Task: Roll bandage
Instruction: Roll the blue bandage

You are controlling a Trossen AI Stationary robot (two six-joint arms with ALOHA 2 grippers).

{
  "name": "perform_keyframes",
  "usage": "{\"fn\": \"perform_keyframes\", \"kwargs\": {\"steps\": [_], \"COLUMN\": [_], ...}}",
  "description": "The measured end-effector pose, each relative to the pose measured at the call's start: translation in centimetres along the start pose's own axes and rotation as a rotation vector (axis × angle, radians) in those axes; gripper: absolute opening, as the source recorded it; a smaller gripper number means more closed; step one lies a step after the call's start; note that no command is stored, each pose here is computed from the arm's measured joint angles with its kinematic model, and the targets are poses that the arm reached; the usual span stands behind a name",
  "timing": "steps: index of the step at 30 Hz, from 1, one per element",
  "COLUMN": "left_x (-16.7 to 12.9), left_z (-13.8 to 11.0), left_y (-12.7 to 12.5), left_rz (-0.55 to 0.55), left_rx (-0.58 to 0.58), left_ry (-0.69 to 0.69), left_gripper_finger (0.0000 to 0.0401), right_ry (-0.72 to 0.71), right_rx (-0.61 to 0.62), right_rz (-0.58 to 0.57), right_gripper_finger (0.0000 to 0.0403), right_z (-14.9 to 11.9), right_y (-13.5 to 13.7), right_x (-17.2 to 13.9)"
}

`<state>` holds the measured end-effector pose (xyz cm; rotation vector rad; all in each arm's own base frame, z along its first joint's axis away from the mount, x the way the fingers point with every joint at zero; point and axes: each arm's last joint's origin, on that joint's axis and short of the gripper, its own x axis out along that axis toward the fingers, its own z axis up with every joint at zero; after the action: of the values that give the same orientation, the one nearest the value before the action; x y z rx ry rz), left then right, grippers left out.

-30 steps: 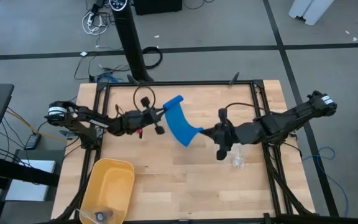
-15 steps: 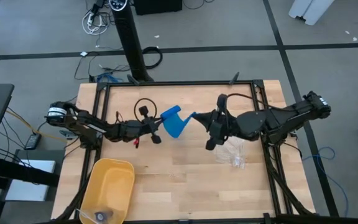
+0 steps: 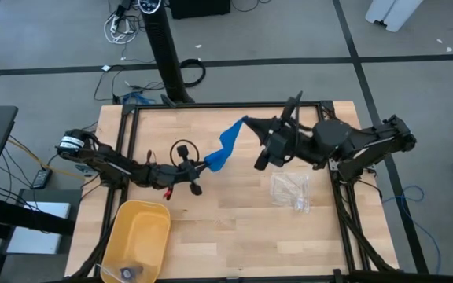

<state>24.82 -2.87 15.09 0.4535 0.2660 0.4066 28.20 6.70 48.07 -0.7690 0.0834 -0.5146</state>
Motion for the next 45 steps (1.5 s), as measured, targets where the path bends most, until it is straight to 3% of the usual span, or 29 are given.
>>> {"fn": "perform_keyframes", "kwargs": {"steps": [11,21,28,32,38,45], "left_x": [-0.4,-0.5,-1.4,-1.9,-2.4,-3.0], "left_z": [0.2,2.8,5.5,7.4,10.6,13.8], "left_y": [-1.1,-2.9,-4.4,-5.2,-6.0,-6.2], "left_rz": [-0.052,-0.145,-0.204,-0.235,-0.269,-0.285], "left_rx": [-0.009,0.019,0.005,0.007,0.001,-0.029], "left_ry": [0.023,0.002,-0.078,-0.127,-0.167,-0.227], "left_gripper_finger": [0.0013,0.0013,0.0013,0.0013,0.0013,0.0013], "right_ry": [-0.038,-0.038,-0.015,0.003,0.083,0.202], "right_rx": [0.028,0.066,0.096,0.108,0.234,0.221], "right_rz": [-0.085,-0.163,-0.173,-0.100,-0.015,0.111], "right_gripper_finger": [0.0000,0.0000,0.0000,0.0000,0.0000,0.0002], "right_z": [-0.6,-2.2,-4.8,-7.0,-10.6,-14.7], "right_y": [-1.8,-3.9,-5.9,-6.9,-8.1,-6.3], "right_x": [1.4,3.2,5.1,6.3,8.1,11.3]}}
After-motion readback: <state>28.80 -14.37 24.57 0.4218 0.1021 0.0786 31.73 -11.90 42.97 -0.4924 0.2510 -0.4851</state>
